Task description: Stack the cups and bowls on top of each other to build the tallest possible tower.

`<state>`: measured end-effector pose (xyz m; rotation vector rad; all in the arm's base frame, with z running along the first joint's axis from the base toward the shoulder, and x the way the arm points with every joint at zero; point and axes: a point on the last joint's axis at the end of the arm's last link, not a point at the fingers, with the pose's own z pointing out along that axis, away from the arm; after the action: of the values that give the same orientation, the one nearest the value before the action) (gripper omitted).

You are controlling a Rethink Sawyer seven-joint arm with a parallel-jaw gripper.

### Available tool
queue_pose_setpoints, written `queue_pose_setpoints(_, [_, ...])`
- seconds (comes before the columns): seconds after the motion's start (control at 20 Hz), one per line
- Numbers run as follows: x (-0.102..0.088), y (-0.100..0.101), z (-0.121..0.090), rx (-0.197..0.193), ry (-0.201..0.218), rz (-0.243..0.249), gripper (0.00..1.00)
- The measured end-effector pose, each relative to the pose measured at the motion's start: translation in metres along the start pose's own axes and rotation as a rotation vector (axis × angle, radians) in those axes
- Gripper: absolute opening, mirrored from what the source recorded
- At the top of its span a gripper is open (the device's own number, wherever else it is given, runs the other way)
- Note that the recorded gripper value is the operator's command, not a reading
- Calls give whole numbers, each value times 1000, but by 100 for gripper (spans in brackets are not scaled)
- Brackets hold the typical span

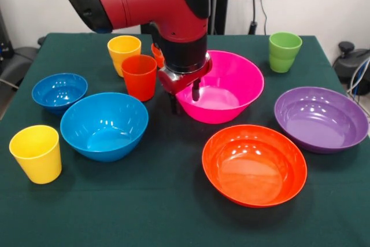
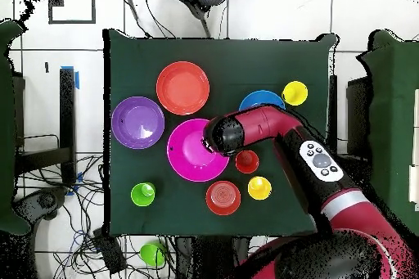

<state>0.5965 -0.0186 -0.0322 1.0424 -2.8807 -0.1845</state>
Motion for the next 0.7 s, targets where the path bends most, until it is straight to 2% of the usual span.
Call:
queue_pose_setpoints(0.15, [3, 8, 10, -29, 18, 0, 100])
queue_pose_setpoints(0.3, [5, 11, 14, -42, 30, 0, 100])
queue_pose_setpoints(0.35, [7, 13, 15, -52, 46, 0, 0])
queue_pose_setpoints(0.7, [2, 14, 8, -75, 51, 16, 0])
